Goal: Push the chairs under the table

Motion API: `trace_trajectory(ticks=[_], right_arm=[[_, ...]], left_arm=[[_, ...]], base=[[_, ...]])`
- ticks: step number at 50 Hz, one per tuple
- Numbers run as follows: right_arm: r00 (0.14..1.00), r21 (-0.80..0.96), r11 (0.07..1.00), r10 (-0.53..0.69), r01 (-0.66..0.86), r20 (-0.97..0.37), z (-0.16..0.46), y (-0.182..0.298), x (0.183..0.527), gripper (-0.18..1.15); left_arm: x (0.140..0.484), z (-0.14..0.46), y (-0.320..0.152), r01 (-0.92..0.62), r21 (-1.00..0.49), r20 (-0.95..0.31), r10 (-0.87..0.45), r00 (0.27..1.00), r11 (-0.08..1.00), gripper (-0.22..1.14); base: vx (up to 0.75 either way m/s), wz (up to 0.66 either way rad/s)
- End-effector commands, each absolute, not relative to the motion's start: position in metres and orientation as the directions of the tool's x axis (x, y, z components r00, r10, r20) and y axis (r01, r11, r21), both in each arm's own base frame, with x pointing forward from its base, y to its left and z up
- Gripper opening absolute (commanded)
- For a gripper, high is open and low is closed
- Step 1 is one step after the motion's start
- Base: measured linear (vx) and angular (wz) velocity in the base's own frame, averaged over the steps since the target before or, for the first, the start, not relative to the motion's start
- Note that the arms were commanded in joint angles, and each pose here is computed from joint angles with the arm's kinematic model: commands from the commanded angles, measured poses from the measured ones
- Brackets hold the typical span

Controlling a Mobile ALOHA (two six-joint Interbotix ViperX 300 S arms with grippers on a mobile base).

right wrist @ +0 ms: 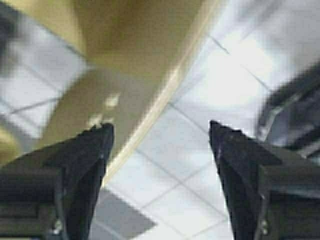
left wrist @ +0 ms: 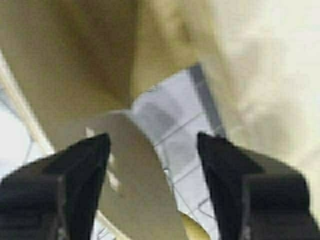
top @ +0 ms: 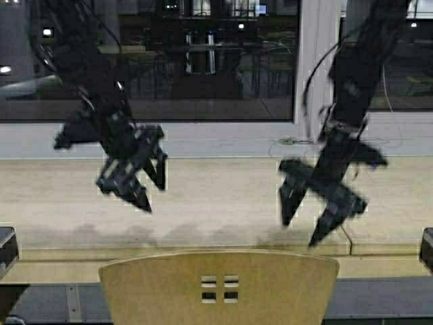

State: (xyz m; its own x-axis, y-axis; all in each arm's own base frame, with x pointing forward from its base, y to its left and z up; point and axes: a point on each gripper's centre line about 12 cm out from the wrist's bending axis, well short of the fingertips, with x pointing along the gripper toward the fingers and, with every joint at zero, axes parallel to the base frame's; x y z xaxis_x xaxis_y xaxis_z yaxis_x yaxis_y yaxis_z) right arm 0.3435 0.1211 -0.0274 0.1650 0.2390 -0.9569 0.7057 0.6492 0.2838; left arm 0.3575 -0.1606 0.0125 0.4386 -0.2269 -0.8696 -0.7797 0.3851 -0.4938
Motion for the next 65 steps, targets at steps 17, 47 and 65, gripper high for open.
trace_trajectory(ticks=[17, 47, 65], right_arm=[[0.585, 0.499, 0.816, 0.261, 0.292, -0.768, 0.174, 0.092, 0.370, 0.92], [0.906, 0.139, 0.975, 0.213, -0.173, -0.367, 0.279, 0.075, 0.320, 0.91], [0.919, 0.146, 0.972, 0.221, -0.182, -0.327, 0.277, 0.077, 0.317, 0.91]], left_arm=[[0.326, 0.152, -0.112, -0.226, -0.539, -0.708, -0.291, 0.643, 0.812, 0.88], [0.258, 0.239, -0.061, 0.207, -0.092, -0.469, -0.226, 0.854, 0.974, 0.88], [0.244, 0.246, -0.053, 0.181, -0.068, -0.355, -0.194, 0.915, 0.981, 0.88]], base=[[0.00, 0.00], [-0.01, 0.00], [-0.01, 0.08]])
